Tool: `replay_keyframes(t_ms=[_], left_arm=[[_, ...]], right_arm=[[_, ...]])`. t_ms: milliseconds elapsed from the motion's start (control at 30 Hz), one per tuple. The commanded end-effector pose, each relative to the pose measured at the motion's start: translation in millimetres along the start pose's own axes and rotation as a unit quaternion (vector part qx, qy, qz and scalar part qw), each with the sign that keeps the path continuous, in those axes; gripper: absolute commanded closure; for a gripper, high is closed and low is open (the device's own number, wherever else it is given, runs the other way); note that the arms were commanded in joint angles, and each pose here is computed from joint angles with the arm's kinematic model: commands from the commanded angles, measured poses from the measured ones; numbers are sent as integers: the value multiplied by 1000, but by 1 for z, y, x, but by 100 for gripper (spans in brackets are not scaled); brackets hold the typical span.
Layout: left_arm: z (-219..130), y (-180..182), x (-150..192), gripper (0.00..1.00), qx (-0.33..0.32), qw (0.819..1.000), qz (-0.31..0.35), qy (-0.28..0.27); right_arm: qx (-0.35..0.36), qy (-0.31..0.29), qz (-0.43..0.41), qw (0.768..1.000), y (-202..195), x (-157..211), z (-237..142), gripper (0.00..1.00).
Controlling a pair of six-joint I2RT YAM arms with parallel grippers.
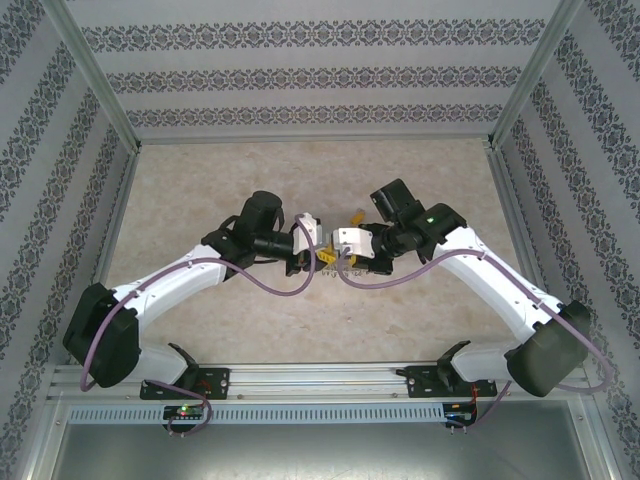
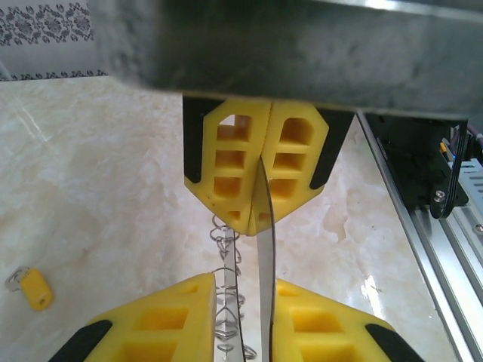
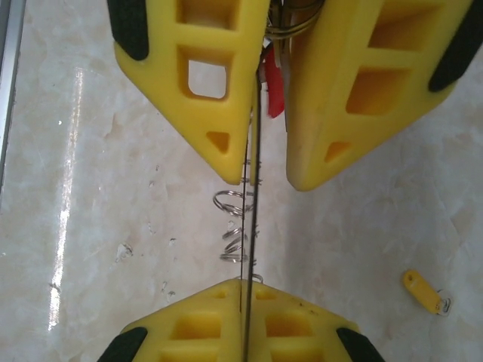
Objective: Put the keys on the keyring
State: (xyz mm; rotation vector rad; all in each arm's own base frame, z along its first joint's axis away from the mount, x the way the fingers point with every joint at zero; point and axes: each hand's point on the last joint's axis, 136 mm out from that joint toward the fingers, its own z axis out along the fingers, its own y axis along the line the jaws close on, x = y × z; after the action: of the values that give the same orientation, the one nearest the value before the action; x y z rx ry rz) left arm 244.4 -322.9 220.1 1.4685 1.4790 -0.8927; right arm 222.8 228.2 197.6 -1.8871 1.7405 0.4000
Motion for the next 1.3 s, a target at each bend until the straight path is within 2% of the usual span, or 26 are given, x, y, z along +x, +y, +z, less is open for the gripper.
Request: replay_keyframes(t_ms=[0, 167, 333, 500, 533, 667, 733, 800, 867, 967, 1067, 1267], left_arm=[[-3, -6, -19, 100, 20, 999, 24, -17], [-7, -11, -21, 100, 25, 999, 39, -26], [-17, -7, -31, 100, 26, 998, 25, -59], [-33, 1, -43, 100, 16, 995, 7, -98], [-34, 2, -43, 100, 14, 995, 4, -101], [-36, 3, -39, 100, 13, 995, -6, -99], [-35, 3, -38, 100, 14, 995, -10, -100], [-34, 4, -37, 100, 14, 995, -14, -100], [-33, 4, -34, 100, 12, 995, -14, -99], [-31, 4, -32, 100, 16, 995, -17, -97], [-31, 6, -33, 100, 16, 995, -19, -98], [-33, 7, -42, 100, 18, 994, -16, -106]], right_arm=[[-24, -29, 9, 999, 9, -7, -4, 83], [-57, -106, 67, 990, 13, -15, -28, 61], [-76, -178, 116, 974, 16, -9, -37, 58], [-94, -223, 141, 960, 15, -7, -34, 60], [-92, -228, 140, 959, 14, -8, -33, 63], [-95, -243, 134, 956, 11, -12, -33, 85], [-94, -246, 144, 954, 6, -13, -33, 84], [-99, -247, 148, 952, 6, -13, -32, 74], [-100, -246, 149, 953, 7, -11, -29, 68], [-96, -241, 160, 952, 7, -2, -19, 51], [-101, -265, 163, 945, 9, -4, -11, 48], [-79, -262, 186, 944, 2, 3, 21, 45]])
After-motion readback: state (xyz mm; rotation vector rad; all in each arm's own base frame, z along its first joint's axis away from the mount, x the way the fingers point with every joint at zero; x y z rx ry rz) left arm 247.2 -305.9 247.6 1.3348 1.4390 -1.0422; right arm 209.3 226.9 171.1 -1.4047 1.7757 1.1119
